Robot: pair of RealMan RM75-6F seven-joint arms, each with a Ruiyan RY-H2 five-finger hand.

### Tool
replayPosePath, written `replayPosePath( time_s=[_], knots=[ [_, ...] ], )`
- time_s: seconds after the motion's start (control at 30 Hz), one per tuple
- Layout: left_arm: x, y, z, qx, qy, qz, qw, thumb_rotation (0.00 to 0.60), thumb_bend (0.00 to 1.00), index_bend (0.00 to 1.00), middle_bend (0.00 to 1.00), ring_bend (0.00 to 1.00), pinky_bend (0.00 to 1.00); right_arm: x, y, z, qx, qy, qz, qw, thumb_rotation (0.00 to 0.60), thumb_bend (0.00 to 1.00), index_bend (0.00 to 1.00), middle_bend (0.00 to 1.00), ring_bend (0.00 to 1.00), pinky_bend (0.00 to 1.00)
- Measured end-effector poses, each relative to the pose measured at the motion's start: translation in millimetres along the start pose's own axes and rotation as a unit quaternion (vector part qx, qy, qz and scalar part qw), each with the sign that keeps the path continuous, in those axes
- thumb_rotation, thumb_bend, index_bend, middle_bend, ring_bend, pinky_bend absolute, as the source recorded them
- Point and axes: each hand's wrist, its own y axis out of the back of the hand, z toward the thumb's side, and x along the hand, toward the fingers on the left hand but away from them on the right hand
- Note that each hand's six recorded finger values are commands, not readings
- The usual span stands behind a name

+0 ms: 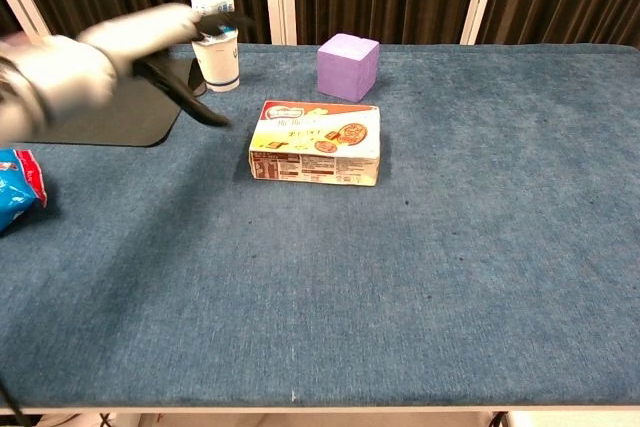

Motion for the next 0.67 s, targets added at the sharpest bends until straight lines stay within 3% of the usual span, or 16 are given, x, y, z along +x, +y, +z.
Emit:
replayPosePath(
  time_s=[0.17, 0.3, 0.43, 0.67],
  knots=[
    [-53.1, 54.2, -34.4, 0.064, 0.046, 0.064, 0.9949, 0.600, 0.06, 0.00, 0.03, 0.00, 0.00, -1.2, 1.0, -6.1, -0.014, -0.002, 0.000, 0.9999, 0.600, 0.24, 0.00, 0.00, 0.00, 0.00],
    [-118.0, 87.7, -75.1, 0.106, 0.108, 0.093, 0.9840, 0.600, 0.06, 0.00, 0.03, 0.00, 0.00, -3.5, -0.3, -11.2, -0.025, 0.001, -0.001, 0.9997, 0.600, 0.24, 0.00, 0.00, 0.00, 0.00],
    [-175.3, 100.6, -101.1, 0.142, 0.159, 0.106, 0.9713, 0.600, 0.06, 0.00, 0.03, 0.00, 0.00, -5.5, -1.4, -10.0, -0.027, 0.011, -0.008, 0.9995, 0.600, 0.24, 0.00, 0.00, 0.00, 0.00],
    [-255.1, 97.4, -123.3, 0.151, 0.217, 0.115, 0.9575, 0.600, 0.06, 0.00, 0.03, 0.00, 0.00, -5.3, -2.7, 0.1, -0.023, 0.029, -0.019, 0.9991, 0.600, 0.24, 0.00, 0.00, 0.00, 0.00]
  ],
)
